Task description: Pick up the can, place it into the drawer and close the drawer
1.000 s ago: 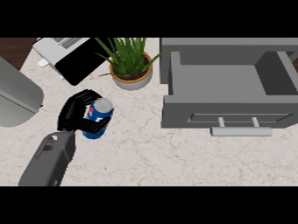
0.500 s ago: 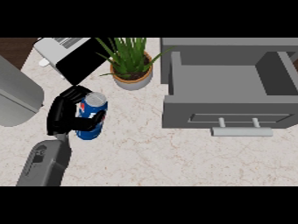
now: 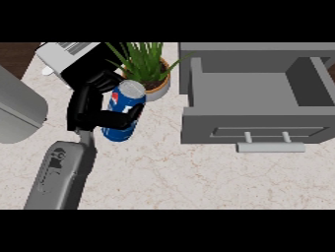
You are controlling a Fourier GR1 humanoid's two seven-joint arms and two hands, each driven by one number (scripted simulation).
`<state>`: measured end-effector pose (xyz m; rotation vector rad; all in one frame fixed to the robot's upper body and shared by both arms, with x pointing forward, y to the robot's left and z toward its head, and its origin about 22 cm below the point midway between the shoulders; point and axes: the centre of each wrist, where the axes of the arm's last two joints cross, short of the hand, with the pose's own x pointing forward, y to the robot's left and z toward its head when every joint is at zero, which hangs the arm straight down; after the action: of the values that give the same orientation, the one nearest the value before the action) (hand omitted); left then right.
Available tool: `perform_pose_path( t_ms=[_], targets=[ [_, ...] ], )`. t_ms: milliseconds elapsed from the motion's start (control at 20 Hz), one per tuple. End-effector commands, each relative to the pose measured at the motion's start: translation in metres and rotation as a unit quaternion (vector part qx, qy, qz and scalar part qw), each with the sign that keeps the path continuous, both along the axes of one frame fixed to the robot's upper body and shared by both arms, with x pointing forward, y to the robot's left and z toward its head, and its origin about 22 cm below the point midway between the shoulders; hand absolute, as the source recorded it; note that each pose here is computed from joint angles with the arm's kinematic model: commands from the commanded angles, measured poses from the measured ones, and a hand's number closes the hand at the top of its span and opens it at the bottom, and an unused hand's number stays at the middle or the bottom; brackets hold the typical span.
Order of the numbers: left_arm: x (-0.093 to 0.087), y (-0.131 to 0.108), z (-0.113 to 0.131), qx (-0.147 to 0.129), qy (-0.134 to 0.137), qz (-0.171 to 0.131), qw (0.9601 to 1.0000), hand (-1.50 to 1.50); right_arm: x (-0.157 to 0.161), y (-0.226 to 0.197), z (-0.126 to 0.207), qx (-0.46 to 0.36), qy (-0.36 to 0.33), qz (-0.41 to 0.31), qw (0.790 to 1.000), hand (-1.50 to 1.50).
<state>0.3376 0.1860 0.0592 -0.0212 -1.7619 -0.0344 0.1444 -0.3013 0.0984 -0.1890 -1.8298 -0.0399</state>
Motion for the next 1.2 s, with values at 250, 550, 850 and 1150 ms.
perform_pose_path(
  t_ms=[250, 550, 850, 1150],
  targets=[
    [0.01, -0.079, 0.068, 0.011, -0.016, -0.032, 0.9993, 1.5, -0.013, -0.002, -0.005, 0.005, 0.002, 0.0, 1.0, -1.5],
    [0.041, -0.104, 0.117, 0.031, -0.039, -0.043, 0.9978, 1.5, -0.001, -0.003, -0.008, 0.006, 0.002, 0.0, 1.0, -1.5],
    [0.04, -0.143, 0.153, 0.035, -0.031, -0.045, 0.9979, 1.5, -0.01, -0.003, 0.006, -0.006, -0.001, -0.003, 1.0, -1.5],
    [0.059, -0.176, 0.16, 0.051, -0.029, -0.03, 0.9978, 1.5, -0.003, -0.002, -0.002, -0.004, -0.003, 0.011, 1.0, -1.5]
  ],
)
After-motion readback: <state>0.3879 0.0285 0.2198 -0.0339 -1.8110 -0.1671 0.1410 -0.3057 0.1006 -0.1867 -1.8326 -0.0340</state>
